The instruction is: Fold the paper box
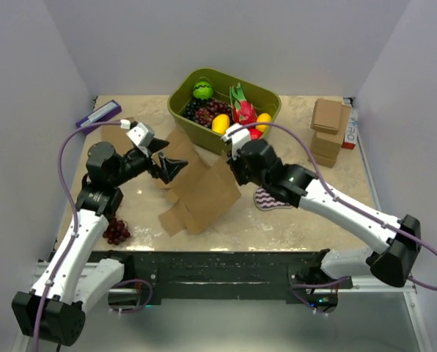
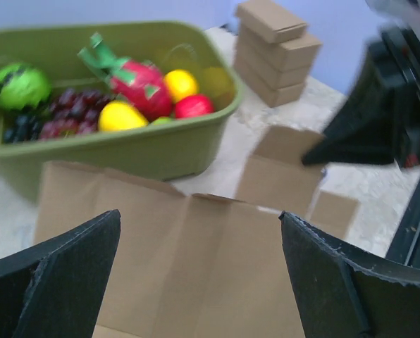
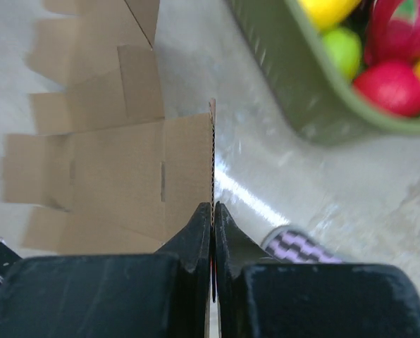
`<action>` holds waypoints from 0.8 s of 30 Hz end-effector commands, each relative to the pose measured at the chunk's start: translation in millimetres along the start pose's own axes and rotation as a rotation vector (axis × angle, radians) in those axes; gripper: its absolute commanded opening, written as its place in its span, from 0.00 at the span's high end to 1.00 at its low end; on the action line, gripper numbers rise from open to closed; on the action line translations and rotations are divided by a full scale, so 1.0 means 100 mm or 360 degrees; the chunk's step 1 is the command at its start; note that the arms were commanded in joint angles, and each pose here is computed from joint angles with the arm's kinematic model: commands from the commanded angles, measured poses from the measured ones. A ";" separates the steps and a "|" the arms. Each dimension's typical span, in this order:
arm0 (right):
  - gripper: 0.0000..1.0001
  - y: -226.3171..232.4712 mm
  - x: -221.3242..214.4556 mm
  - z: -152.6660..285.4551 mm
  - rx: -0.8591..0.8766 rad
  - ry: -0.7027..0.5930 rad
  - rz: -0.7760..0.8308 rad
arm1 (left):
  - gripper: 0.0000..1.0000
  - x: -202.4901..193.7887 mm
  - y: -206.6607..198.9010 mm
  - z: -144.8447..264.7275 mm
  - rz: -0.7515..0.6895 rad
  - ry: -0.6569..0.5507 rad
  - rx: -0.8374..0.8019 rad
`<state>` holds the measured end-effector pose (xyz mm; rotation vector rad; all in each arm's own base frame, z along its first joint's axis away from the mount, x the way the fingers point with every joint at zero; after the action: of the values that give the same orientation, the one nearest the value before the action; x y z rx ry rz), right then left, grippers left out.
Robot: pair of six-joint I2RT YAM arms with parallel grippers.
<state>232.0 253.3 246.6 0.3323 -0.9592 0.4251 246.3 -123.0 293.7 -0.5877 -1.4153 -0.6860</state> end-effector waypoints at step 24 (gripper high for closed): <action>1.00 0.42 1.13 0.65 0.0785 -0.0061 0.0464 | 0.00 1.23 -0.41 -0.20 -0.0561 -0.0194 -0.0687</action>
<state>235.8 290.5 348.5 0.5768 -0.8800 0.8812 234.1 -169.8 426.3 -0.6917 -1.6081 -1.2026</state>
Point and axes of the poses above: each gripper's point midway between its finger pads, its own z axis back along the fingers, its own y axis along the line the jaws close on, x = y × z, the point moved 5 cm from there along z, back along the fingers, and after that the axes turned 10 degrees about -z, right-handed, at the moved point
